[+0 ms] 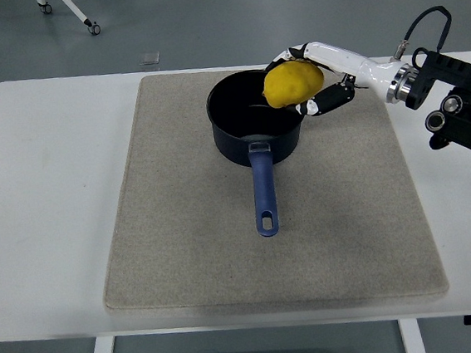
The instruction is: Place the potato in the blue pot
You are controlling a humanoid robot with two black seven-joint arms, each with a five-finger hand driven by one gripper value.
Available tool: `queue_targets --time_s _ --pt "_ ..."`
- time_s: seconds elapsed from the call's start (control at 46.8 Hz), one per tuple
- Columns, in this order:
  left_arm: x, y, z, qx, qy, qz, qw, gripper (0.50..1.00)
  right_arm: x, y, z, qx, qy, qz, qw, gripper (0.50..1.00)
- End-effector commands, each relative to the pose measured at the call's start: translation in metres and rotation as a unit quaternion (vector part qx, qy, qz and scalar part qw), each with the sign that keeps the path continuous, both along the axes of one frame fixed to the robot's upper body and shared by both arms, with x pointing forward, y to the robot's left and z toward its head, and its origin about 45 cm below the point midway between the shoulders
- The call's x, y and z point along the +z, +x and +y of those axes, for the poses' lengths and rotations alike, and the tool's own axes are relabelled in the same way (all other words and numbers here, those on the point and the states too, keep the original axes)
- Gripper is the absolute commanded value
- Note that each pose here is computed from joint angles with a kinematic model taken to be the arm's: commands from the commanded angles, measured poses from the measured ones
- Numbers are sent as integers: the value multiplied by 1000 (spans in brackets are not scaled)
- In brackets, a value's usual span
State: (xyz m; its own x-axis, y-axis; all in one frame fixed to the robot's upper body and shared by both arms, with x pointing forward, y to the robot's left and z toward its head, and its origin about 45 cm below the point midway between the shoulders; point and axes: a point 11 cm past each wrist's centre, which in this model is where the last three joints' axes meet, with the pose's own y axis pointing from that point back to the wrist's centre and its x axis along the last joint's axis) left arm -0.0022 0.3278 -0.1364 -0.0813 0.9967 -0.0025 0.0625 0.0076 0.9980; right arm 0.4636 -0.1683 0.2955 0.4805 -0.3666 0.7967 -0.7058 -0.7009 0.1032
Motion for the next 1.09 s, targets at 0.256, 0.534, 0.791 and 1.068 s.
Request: queue_targets --time_s 0.256,0.534,0.791,1.068 --pt "0 1 0 1 0 -1 1000 999 1 6 61 32 -5 6 999 500" --pt "0 0 0 3 1 0 1000 999 -10 11 93 37 -10 16 999 500" --pt "0 -1 0 2 0 0 1000 999 -18 16 106 25 -10 19 999 500" --pt "0 -2 0 3 1 1 1000 999 -21 22 96 12 -12 18 1000 500"
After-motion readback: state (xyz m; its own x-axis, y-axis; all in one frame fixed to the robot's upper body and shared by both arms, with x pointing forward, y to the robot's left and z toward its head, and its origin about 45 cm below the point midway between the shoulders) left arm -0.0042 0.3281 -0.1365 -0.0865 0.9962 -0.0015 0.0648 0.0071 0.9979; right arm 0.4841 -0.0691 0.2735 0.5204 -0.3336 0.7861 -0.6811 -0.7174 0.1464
